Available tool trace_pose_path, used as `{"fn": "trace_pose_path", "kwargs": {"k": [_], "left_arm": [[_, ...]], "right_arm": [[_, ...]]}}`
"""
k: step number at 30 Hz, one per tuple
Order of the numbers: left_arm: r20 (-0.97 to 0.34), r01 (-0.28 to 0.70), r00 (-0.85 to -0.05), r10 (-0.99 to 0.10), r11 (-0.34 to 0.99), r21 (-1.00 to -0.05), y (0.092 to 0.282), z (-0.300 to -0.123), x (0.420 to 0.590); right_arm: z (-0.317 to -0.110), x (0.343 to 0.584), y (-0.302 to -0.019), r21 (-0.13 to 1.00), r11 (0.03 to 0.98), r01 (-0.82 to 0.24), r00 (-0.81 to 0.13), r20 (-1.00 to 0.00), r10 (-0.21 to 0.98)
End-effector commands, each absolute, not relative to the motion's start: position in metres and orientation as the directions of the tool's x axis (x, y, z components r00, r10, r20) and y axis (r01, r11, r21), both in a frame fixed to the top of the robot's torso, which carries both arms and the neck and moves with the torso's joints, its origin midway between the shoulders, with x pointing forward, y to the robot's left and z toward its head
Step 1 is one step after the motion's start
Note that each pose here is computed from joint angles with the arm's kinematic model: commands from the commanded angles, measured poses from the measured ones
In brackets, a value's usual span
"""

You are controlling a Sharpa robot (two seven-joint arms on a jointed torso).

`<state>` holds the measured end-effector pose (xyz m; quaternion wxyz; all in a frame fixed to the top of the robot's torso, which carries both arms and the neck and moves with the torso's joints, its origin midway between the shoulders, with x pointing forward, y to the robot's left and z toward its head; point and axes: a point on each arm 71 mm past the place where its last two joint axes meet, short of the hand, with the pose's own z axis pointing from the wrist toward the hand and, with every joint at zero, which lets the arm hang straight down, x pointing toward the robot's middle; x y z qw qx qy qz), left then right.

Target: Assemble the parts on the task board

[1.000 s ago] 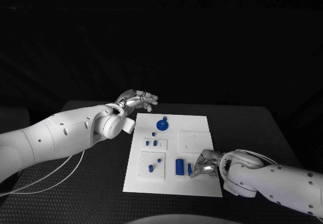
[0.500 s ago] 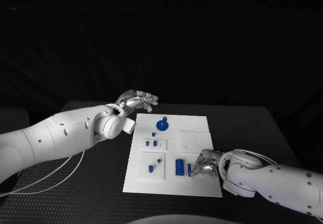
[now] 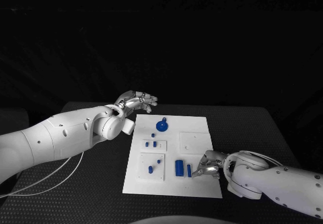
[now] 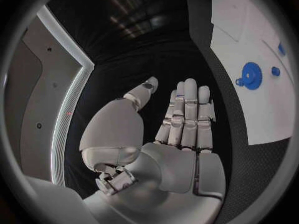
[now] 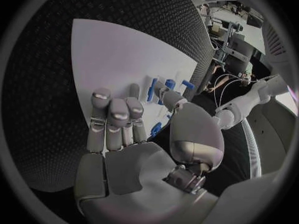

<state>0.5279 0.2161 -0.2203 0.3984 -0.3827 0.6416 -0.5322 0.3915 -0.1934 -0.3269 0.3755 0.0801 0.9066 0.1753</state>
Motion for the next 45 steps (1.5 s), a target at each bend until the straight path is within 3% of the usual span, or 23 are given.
{"fn": "trace_pose_path", "kwargs": {"k": [1, 6, 10, 19, 25, 35, 36, 45], "left_arm": [[-0.098, -0.064, -0.394, -0.914, 0.134, -0.989, 0.217, -0.22, 0.529], [-0.09, -0.07, -0.383, -0.919, 0.126, -0.99, 0.221, -0.221, 0.53], [-0.086, -0.076, -0.37, -0.925, 0.122, -0.99, 0.227, -0.223, 0.533], [-0.071, -0.061, -0.37, -0.926, 0.1, -0.993, 0.234, -0.225, 0.544], [-0.067, -0.048, -0.318, -0.946, 0.086, -0.995, 0.245, -0.226, 0.555], [-0.047, -0.026, -0.247, -0.968, 0.055, -0.998, 0.261, -0.226, 0.569], [-0.091, -0.051, -0.249, -0.964, 0.107, -0.993, 0.261, -0.229, 0.567], [-0.072, -0.04, -0.217, -0.974, 0.082, -0.996, 0.249, -0.232, 0.555]], "right_arm": [[-0.314, 0.397, -0.191, 0.492, 0.87, -0.035, -0.682, -0.648, 0.339], [-0.281, 0.413, -0.191, 0.646, 0.754, -0.121, -0.638, -0.632, 0.439], [-0.268, 0.435, -0.191, 0.717, 0.681, -0.148, -0.594, -0.615, 0.519], [-0.243, 0.517, -0.231, 0.909, 0.415, 0.029, -0.383, -0.374, 0.845], [-0.237, 0.556, -0.247, 0.961, 0.269, 0.065, -0.262, -0.244, 0.934], [-0.238, 0.574, -0.259, 0.974, 0.223, 0.047, -0.211, -0.209, 0.955], [-0.237, 0.575, -0.261, 0.955, 0.286, 0.072, -0.189, -0.269, 0.945], [-0.237, 0.564, -0.25, 0.97, 0.238, 0.048, -0.168, -0.227, 0.959]]}}
